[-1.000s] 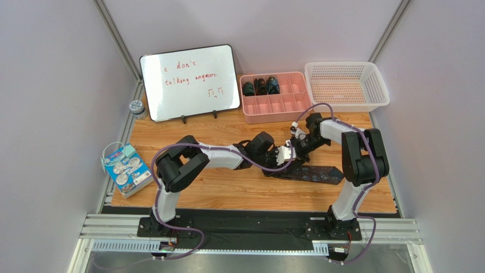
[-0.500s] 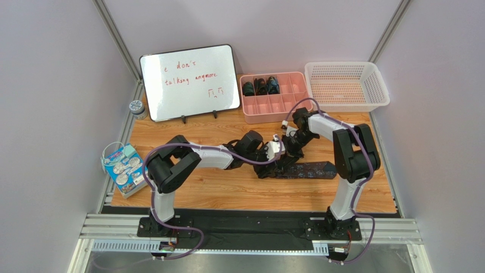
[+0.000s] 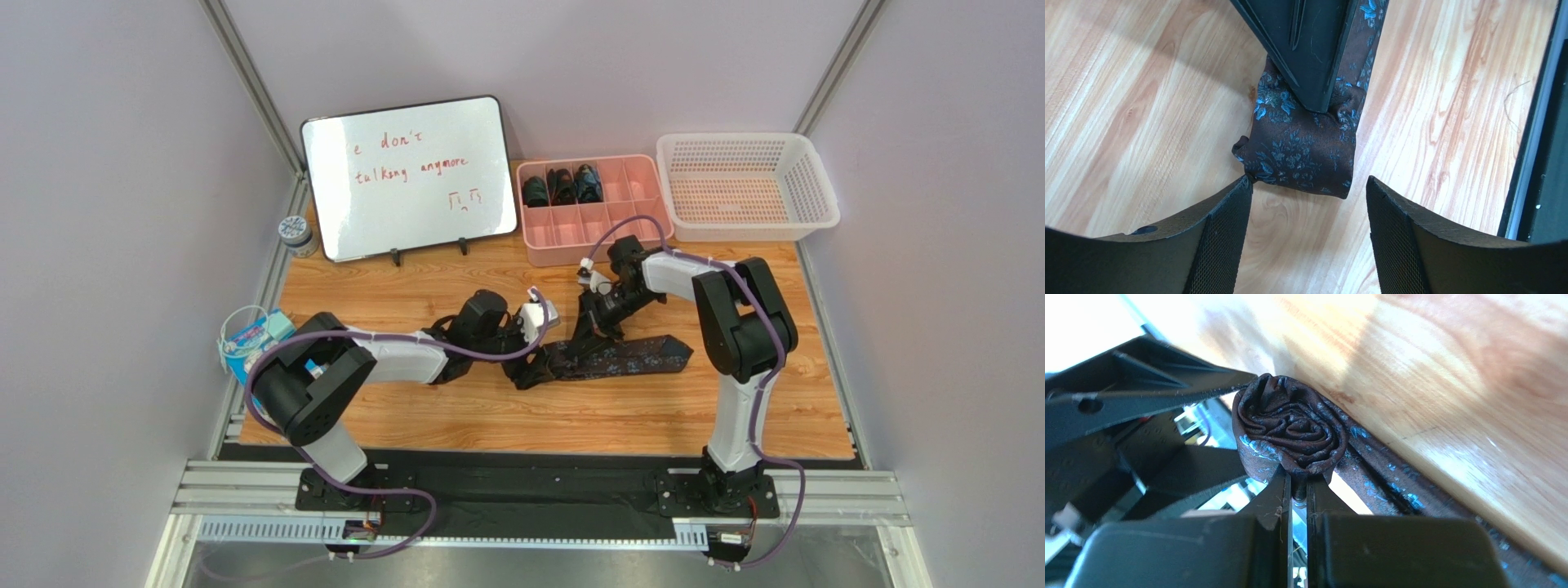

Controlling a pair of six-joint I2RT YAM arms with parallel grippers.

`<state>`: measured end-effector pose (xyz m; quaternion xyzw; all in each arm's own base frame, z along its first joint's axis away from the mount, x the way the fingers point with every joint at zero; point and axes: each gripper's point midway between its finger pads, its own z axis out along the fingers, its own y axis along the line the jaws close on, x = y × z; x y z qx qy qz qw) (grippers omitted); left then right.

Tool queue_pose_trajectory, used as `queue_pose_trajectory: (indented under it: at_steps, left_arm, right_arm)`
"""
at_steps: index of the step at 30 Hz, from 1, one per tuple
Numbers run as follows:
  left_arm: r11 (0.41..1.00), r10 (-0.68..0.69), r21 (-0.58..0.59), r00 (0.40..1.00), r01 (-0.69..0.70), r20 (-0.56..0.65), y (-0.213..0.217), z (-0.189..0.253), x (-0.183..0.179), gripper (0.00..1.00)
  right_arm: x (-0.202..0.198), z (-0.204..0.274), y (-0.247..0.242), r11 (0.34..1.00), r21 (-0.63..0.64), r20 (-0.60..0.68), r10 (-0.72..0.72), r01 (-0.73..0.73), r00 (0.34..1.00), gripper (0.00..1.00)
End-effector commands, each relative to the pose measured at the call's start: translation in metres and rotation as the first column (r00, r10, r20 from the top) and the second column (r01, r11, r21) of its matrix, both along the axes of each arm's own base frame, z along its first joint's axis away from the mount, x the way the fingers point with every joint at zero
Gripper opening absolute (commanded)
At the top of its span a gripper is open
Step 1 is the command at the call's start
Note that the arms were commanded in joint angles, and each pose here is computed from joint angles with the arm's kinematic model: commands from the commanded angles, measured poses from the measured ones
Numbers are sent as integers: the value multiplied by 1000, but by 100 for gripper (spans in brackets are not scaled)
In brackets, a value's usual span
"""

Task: Roll the ties
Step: Roll the tie at the center of the board.

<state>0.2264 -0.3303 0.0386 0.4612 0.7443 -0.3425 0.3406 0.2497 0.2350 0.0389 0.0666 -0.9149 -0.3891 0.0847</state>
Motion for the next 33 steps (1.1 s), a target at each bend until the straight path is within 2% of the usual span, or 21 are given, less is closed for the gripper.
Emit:
queue_pose_trajectory:
  at_steps: [1, 3, 4, 8, 14, 18, 21, 24, 25, 27, 28, 29, 30, 31, 32, 33]
  left_arm:
    - [989, -4, -145, 996, 18, 91, -9, 25, -2, 74]
    - [983, -4, -184, 992, 28, 129, -11, 30, -1, 80]
    - [982, -7, -186, 991, 32, 130, -9, 28, -3, 96]
    - [977, -28, -201, 980, 68, 199, -8, 28, -4, 97]
    - [970, -76, -204, 964, 131, 256, -12, 19, -7, 99]
    - [975, -46, -198, 961, 103, 273, -16, 9, 5, 98]
    - [972, -61, -202, 963, 117, 263, -23, 1, 7, 92]
    - [971, -94, -192, 965, 143, 244, -27, -12, 5, 79]
    - [970, -114, -182, 961, 163, 253, -27, -16, 3, 71]
    - [969, -142, -163, 956, 188, 256, -28, -18, -1, 62]
    - [966, -177, -135, 942, 222, 285, -31, -18, -5, 51]
    - [972, -203, -71, 949, 226, 242, -26, -31, -12, 47]
    - [976, -195, -41, 947, 212, 256, -30, -28, -6, 42]
    - [974, -227, 25, 952, 227, 203, -26, -40, -17, 34]
    - [971, -241, 56, 949, 234, 205, -25, -42, -17, 30]
    - [971, -238, 76, 949, 227, 209, -27, -40, -14, 26]
  right_arm:
    - [5, -41, -11, 998, -13, 110, 65, -64, 992, 0]
    - [1, -45, -10, 996, 1, 95, 83, -84, 992, 0]
    - [0, -48, -11, 996, -1, 93, 94, -94, 991, 0]
    - [4, -60, -10, 994, -2, 79, 111, -111, 991, 0]
    - [-6, -76, -11, 989, -77, 9, 131, -130, 991, 0]
    - [-4, -85, -15, 985, -123, -14, 117, -118, 993, 0]
    - [-3, -84, -13, 987, -106, -4, 119, -118, 993, 0]
    - [0, -82, -11, 988, -95, 20, 127, -124, 992, 0]
    - [2, -77, -10, 988, -77, 42, 134, -131, 990, 0]
    - [4, -70, -8, 989, -63, 69, 139, -135, 988, 0]
    - [4, -66, -7, 989, -55, 81, 142, -138, 987, 0]
    - [9, -57, -5, 990, -47, 107, 139, -135, 984, 0]
    - [11, -51, -5, 990, -41, 118, 139, -135, 983, 3]
    - [10, -44, -6, 990, -43, 113, 138, -134, 984, 6]
    - [17, -32, -8, 992, -35, 139, 123, -119, 983, 10]
    - [19, -25, -10, 994, -24, 141, 113, -110, 984, 20]
